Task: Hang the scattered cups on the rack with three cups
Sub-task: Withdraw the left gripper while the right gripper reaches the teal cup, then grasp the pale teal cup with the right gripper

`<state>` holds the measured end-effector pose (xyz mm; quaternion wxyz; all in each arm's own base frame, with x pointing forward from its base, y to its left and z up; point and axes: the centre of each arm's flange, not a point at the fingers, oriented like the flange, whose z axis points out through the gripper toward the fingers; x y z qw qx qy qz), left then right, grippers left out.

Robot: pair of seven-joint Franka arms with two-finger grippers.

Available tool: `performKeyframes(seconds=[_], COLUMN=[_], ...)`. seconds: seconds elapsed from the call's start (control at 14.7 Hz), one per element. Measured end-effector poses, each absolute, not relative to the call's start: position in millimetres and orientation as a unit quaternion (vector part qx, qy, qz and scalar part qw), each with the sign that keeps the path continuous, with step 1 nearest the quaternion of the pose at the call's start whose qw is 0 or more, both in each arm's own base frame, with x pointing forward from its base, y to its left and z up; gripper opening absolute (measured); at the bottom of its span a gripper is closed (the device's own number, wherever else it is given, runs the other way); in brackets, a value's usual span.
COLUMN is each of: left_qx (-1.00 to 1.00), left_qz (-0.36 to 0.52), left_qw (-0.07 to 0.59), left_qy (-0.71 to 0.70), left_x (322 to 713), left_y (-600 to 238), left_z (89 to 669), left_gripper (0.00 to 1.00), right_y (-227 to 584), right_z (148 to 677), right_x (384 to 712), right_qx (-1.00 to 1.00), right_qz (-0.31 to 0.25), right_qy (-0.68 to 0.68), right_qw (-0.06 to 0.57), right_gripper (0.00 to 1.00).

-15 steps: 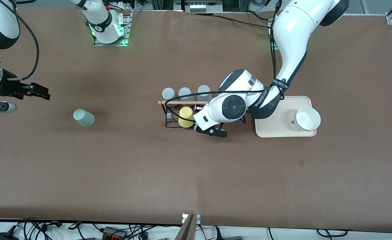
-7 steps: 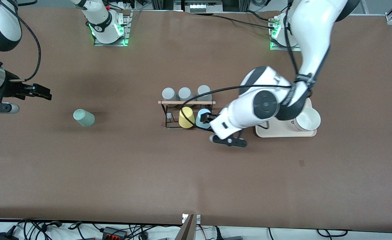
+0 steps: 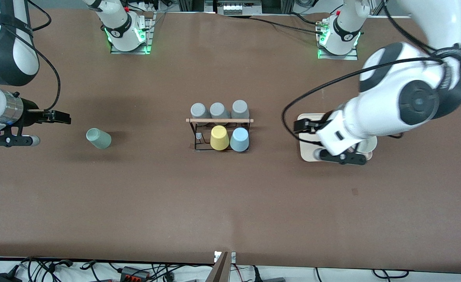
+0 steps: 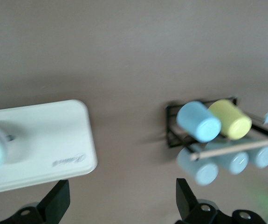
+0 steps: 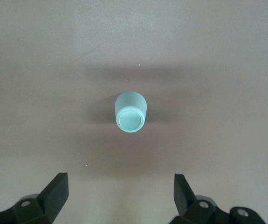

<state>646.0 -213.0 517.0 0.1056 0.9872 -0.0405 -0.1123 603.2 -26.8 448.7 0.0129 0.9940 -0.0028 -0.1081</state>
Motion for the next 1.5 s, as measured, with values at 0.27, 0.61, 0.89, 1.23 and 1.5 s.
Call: performKeyframes(seconds=[0.27,0.61,0.89,1.23,1.5], left_qx=[0.985,0.987,0.99,0.994,0.996], left_qz=[-0.13,-0.131,-0.122,-0.101,-0.071], left_qw=[0.1,0.091,0.064,0.045,0.041], left_qy=[-0.048,-0.034,-0.02,0.024,0.046], left_x=[643,633,617,617,603], left_y=[-168,-147,-113,-56,-35], left_z=[531,548,556,566,576], left_gripper=[1.0,1.0,1.0,1.0,1.0], right_y=[-27,-34,-35,-35,-36], right_z=[389,316,270,235,225], right_x=[603,582,558,548,546], right_qx=[0.997,0.999,1.0,1.0,1.0], right_qz=[-0.081,-0.04,0.002,0.003,-0.005], right_qy=[-0.001,-0.007,-0.008,-0.012,-0.016], right_qw=[0.014,0.015,0.015,0.016,0.016], right_gripper=[1.0,1.0,1.0,1.0,1.0])
